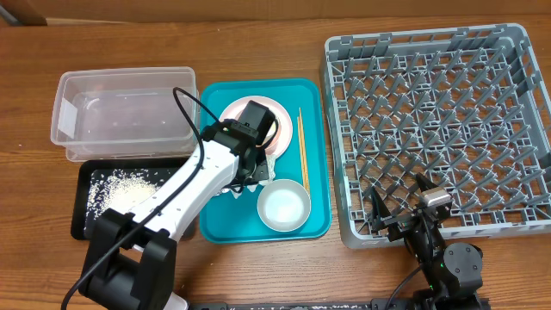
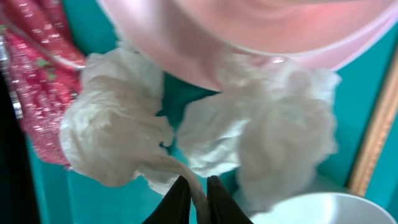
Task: Sort waste into correct bins and load items into the dishwasher
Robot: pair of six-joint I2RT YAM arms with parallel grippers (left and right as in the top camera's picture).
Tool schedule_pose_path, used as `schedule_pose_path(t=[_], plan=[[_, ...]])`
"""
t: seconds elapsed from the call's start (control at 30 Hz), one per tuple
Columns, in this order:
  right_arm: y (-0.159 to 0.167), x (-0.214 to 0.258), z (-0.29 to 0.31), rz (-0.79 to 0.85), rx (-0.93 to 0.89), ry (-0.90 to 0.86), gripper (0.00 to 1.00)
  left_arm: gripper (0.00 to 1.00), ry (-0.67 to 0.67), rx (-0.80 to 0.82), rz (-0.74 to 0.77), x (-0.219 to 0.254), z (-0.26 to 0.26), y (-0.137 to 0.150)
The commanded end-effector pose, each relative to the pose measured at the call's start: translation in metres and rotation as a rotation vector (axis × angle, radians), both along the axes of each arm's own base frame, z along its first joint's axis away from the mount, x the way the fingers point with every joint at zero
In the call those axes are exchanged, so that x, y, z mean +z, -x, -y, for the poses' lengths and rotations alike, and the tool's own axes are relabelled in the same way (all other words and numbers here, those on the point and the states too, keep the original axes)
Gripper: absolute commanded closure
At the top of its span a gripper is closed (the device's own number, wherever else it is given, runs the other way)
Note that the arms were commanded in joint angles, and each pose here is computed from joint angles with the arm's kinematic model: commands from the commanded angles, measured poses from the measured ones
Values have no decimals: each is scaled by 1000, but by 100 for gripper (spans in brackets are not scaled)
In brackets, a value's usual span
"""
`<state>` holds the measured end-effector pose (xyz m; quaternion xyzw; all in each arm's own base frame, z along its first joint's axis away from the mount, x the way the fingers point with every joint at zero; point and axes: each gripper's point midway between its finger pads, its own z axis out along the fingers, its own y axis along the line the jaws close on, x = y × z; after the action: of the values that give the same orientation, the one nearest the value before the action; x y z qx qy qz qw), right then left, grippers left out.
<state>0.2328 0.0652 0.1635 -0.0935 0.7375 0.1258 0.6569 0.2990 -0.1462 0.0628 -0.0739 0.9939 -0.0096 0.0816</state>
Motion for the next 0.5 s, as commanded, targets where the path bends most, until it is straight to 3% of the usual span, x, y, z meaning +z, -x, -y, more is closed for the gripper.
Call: schedule_pose_path(t=[0.0, 0.27, 0.47], plan=[[1, 3, -1, 15, 5, -2, 0, 86, 38, -67, 43, 11, 21, -3], [1, 3, -1, 14, 5, -2, 0, 76, 34, -92, 53, 4, 30, -6], [1, 3, -1, 14, 5, -2, 0, 45, 19, -93, 25, -8, 29, -6]])
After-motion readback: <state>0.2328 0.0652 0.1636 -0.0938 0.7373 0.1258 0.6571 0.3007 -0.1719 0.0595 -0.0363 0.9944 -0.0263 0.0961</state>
